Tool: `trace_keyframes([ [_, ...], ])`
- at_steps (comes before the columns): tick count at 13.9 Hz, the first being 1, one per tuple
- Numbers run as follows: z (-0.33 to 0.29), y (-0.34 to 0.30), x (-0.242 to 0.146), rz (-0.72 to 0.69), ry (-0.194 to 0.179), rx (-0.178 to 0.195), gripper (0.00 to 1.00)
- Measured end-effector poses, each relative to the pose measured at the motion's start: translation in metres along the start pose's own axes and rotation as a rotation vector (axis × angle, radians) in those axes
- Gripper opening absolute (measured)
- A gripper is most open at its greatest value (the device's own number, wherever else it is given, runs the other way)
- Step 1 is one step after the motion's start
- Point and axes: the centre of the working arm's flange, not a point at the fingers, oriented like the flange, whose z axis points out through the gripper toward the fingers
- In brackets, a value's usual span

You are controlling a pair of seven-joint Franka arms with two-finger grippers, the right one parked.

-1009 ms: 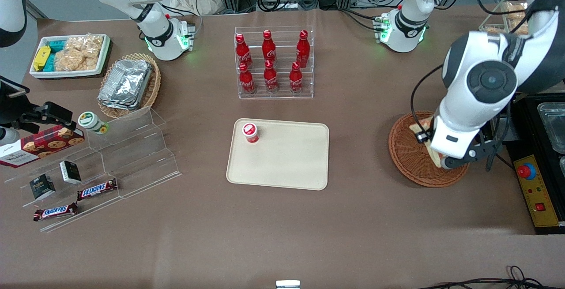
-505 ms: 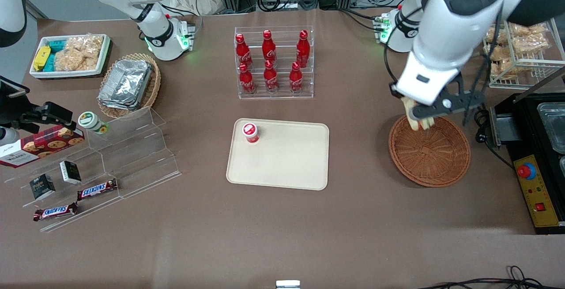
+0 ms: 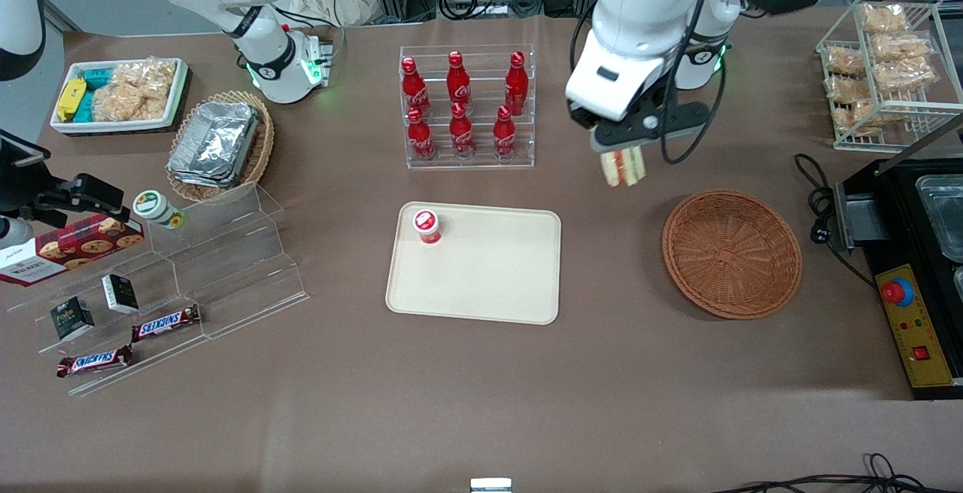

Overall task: Place sandwich from basket to tray
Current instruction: 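Lift the sandwich out of the basket and carry it toward the cream tray, then lower the sandwich onto the cream tray and open the left gripper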

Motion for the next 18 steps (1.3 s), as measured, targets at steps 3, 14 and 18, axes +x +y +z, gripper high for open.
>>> trace_keyframes([
  [3, 0.069, 0.04, 0.028, -0.022, -0.056, -0.04, 0.16],
  [14, 0.328, 0.104, 0.083, -0.116, -0.104, -0.027, 0.16],
  [18, 0.367, 0.101, 0.092, -0.136, -0.122, -0.025, 0.16],
])
